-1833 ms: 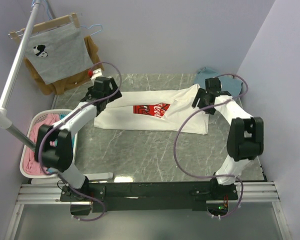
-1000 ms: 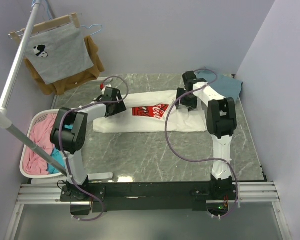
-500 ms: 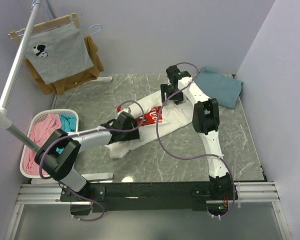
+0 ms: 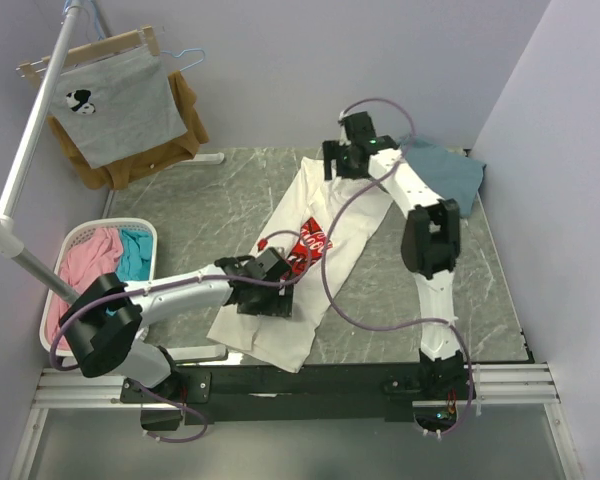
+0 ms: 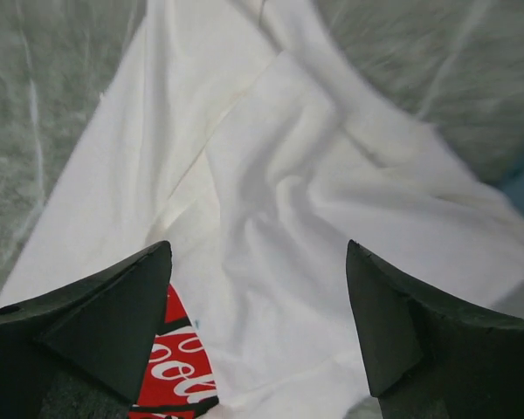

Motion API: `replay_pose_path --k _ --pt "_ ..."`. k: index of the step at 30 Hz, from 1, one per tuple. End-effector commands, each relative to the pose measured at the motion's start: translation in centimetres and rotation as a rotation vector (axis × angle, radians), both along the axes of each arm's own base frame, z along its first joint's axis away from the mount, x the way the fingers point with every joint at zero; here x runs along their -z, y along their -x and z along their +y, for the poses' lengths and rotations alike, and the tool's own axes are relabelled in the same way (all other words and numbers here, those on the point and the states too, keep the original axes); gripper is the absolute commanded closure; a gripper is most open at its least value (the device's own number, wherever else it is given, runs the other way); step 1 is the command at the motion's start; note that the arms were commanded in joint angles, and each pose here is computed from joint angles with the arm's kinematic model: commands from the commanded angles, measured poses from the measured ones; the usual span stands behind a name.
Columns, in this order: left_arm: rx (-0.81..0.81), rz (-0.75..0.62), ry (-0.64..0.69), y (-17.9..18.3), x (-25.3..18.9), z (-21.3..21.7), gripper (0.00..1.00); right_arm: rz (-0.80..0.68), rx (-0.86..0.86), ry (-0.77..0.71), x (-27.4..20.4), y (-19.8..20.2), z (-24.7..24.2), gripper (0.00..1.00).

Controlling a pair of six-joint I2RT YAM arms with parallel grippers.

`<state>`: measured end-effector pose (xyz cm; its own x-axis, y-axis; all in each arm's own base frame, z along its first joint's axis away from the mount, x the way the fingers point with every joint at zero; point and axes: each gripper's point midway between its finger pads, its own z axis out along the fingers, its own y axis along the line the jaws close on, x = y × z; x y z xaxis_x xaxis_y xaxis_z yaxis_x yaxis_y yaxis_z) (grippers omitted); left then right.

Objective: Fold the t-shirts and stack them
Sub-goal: Rotate the tshirt 90 degrees

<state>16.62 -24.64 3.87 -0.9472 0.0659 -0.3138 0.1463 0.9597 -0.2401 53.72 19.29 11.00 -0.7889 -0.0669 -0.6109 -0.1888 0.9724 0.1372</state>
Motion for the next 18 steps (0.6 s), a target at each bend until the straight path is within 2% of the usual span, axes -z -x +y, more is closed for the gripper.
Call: replay_pose_path --k 1,2,4,5,6,8,9,11,12,18 --pt "-0.038 -0.302 -0.009 -8.1 -8.0 -0.3 0.09 -0.435 0.163 -0.011 -16.1 -1.9 -5.6 0.13" --pt "-0.039 -0.339 0.005 -9.6 -8.9 -0.6 0.09 -0.458 0.183 -0.011 -17.8 -0.8 -6.3 0.12" --pt "-0.026 -0.423 0.038 -13.8 -11.1 -1.8 0.09 -0.404 0.237 0.023 -15.9 1.0 -7.6 0.12" --pt "-0.022 -0.455 0.049 -15.2 -11.7 -2.3 0.09 -0.420 0.261 0.025 -16.9 2.2 -8.3 0.12" --pt "0.017 -0.479 0.079 -17.1 -12.5 -3.9 0.09 -0.372 0.272 0.046 -14.6 3.4 -8.8 0.12" --pt "0.041 -0.525 0.138 -20.1 -13.9 -5.5 0.09 -0.366 0.346 0.033 -14.8 5.4 -9.9 0.12" --pt "0.074 -0.549 0.154 -22.1 -14.2 -7.0 0.09 -0.321 0.357 0.049 -12.8 6.6 -10.4 0.12" --pt "0.131 -0.555 0.222 -24.1 -14.7 -9.1 0.09 -0.300 0.374 0.019 -12.5 8.3 -10.5 0.12" --pt "0.158 -0.567 0.236 -26.0 -14.5 -10.7 0.09 -0.258 0.362 0.022 -10.7 9.3 -10.4 0.12" --pt "0.363 -0.504 0.399 -29.1 -11.2 -16.6 0.14 -0.150 0.345 -0.009 -6.3 13.4 -10.2 0.12"
